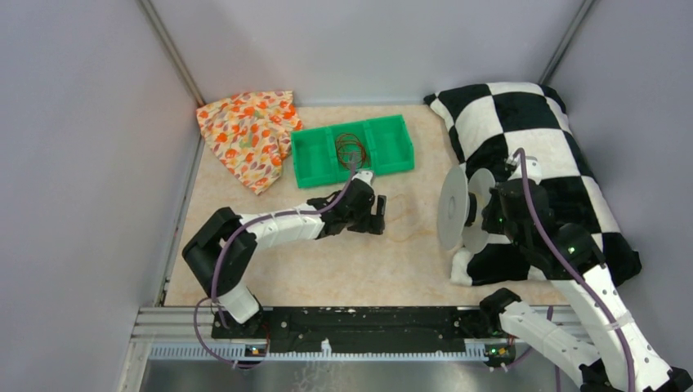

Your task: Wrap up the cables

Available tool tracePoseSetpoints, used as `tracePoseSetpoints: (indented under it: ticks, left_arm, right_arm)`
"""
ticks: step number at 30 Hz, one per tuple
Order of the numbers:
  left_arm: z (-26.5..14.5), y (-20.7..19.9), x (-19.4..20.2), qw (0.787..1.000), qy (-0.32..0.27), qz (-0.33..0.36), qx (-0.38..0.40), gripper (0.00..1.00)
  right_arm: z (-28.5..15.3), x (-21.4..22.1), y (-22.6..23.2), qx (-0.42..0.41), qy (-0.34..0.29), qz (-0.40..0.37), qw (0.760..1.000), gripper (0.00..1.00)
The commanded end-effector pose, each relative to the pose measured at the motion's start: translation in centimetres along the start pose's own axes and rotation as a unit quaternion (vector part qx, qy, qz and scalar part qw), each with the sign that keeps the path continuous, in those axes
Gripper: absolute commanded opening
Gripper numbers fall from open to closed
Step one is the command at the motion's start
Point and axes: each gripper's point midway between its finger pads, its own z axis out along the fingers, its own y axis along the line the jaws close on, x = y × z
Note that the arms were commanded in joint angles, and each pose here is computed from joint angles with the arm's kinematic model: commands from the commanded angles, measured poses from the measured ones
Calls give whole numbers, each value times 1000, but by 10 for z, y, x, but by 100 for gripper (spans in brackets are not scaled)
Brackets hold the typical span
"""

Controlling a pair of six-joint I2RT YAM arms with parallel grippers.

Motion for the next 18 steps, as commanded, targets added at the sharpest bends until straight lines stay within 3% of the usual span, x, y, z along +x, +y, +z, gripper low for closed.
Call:
tracePoseSetpoints:
  ticks: [1,9,12,17,18]
  left_arm:
    - [-8,-18,-25,999,-44,28,4,87]
    - [-27,-62,-23,996,-60,64,28,71]
    - [-24,-74,-15,994,-60,92,5,66]
    - [-14,-67,-2,998,-27,9,-56,54]
    - [-11,-68,-1,998,-25,-11,-58,56]
  right_arm:
    - [-15,-34,-6,14,-66,47,997,0]
    - [-16,-40,-7,20,-74,48,996,0]
    - [-15,-39,-7,18,-73,50,996,0]
    - [-16,-40,-6,16,-76,52,996,0]
    - [-16,-40,-6,16,-76,51,996,0]
